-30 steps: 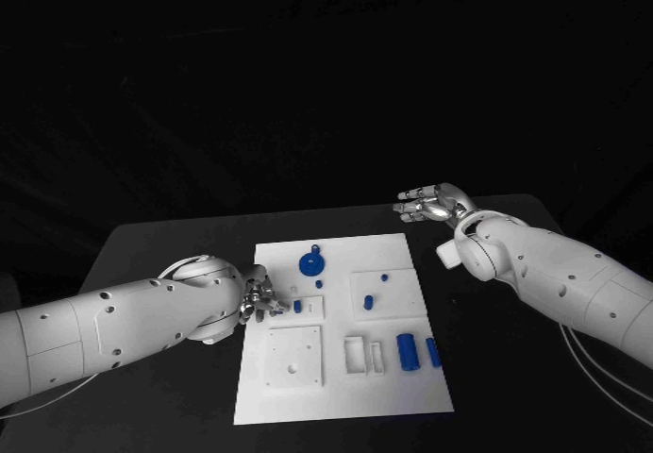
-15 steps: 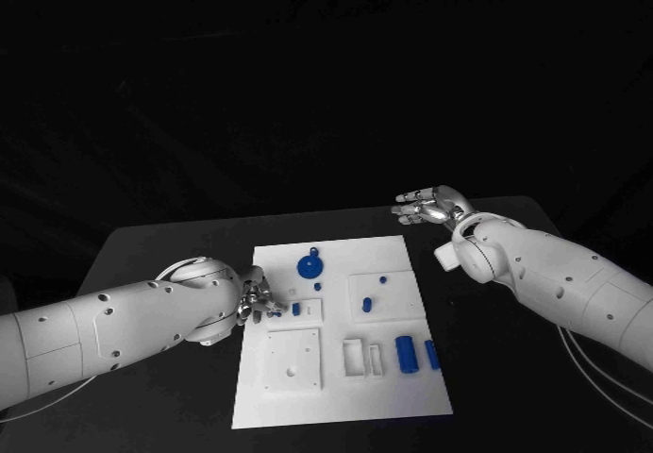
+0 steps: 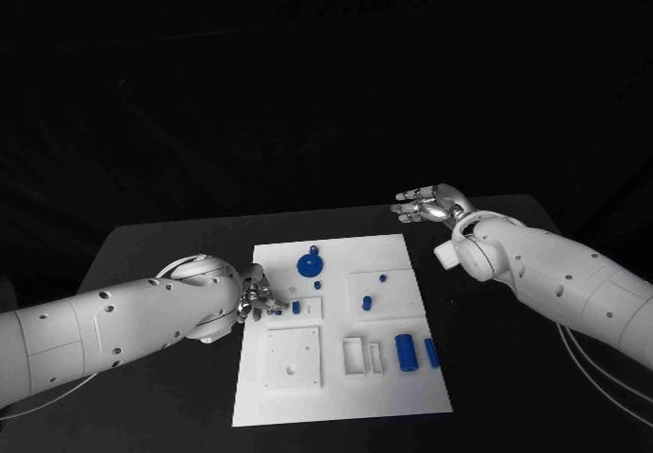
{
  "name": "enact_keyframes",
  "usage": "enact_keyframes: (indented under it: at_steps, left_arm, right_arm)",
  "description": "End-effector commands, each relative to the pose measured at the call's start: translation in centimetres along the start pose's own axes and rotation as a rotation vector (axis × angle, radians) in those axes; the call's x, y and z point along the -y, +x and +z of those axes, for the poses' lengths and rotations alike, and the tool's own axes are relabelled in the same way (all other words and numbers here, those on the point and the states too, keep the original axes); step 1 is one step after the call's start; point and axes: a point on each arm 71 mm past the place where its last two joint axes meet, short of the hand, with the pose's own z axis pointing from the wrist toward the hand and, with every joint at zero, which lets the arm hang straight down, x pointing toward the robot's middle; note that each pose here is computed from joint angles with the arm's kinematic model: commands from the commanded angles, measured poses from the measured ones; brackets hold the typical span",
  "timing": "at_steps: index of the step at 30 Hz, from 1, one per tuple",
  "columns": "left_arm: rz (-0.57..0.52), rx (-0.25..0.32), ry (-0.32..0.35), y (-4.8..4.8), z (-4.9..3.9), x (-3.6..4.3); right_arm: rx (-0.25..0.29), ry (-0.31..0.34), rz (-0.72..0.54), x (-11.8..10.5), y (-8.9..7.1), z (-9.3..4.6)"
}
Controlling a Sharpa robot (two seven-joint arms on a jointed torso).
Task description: Assemble the parts on the task board
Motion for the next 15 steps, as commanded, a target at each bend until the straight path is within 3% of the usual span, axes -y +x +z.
enact_keyframes:
  at_steps: [1,15]
  left_arm:
    - [0.004,-0.027,-0.003,0.50,0.06,0.05]
    - [0.000,-0.027,-0.006,0.47,0.06,-0.08]
  right_arm:
    - [-0.013,-0.007,0.002,-0.08,0.12,0.00]
    - [-0.013,-0.007,0.002,-0.07,0.11,-0.01]
